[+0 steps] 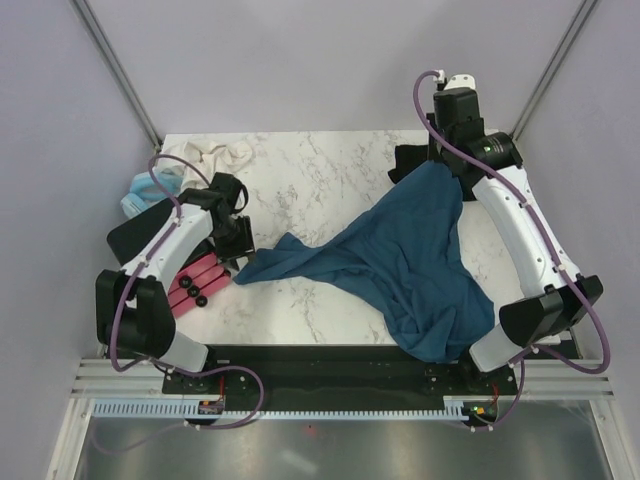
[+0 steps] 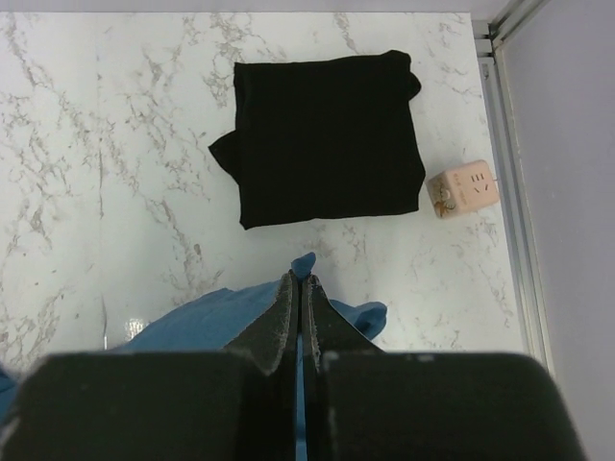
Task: Fold and stack the t-shirts
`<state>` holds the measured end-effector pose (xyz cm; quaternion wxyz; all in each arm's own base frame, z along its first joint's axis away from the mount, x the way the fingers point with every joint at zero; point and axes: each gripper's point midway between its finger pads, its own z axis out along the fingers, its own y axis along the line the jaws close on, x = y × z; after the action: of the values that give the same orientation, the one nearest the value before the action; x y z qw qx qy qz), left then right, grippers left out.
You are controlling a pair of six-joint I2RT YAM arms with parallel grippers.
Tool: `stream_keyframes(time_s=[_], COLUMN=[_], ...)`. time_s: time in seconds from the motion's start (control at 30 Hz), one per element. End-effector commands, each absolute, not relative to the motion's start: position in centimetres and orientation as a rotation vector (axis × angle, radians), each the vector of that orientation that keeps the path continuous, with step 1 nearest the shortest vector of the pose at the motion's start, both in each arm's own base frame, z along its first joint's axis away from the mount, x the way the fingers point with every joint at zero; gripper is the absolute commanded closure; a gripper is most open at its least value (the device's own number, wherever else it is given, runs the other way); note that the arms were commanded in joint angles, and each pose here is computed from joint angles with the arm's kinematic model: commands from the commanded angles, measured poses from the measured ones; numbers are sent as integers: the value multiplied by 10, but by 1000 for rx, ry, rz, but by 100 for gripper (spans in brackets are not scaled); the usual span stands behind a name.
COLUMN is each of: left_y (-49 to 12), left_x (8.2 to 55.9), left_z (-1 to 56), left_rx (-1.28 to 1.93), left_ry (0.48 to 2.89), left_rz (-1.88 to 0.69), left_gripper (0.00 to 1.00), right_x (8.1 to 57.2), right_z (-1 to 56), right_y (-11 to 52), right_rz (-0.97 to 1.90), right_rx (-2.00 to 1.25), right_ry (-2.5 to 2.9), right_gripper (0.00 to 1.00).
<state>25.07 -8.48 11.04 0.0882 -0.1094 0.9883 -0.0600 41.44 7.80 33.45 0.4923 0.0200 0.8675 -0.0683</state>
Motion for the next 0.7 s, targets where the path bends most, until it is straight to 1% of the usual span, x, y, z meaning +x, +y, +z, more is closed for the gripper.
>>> stream_keyframes(time_s=[0.0,0.13,0.37,0.53,0.67], left_y=[-78,-73,-73,-72,-65], left_x=[264,270,276,280,289], left_z=[107,100,99,93,97], left_rx=[-295,-263,-256,-256,-263], left_ry=[2934,2968,2982,3000,2969], left_rz=[-99,-36,-15,10,72], left_gripper=[49,49,49,49,49], right_x=[427,431,437,438,438], right_z=[366,361,353,352,352], right_y=[59,41,20,22,21], right_rz=[-168,-183,-209,-188,-191], right_rx=[107,155,199,198,196], right_ry=[2002,2008,1998,2001,2001], right_gripper=[100,100,100,100,100])
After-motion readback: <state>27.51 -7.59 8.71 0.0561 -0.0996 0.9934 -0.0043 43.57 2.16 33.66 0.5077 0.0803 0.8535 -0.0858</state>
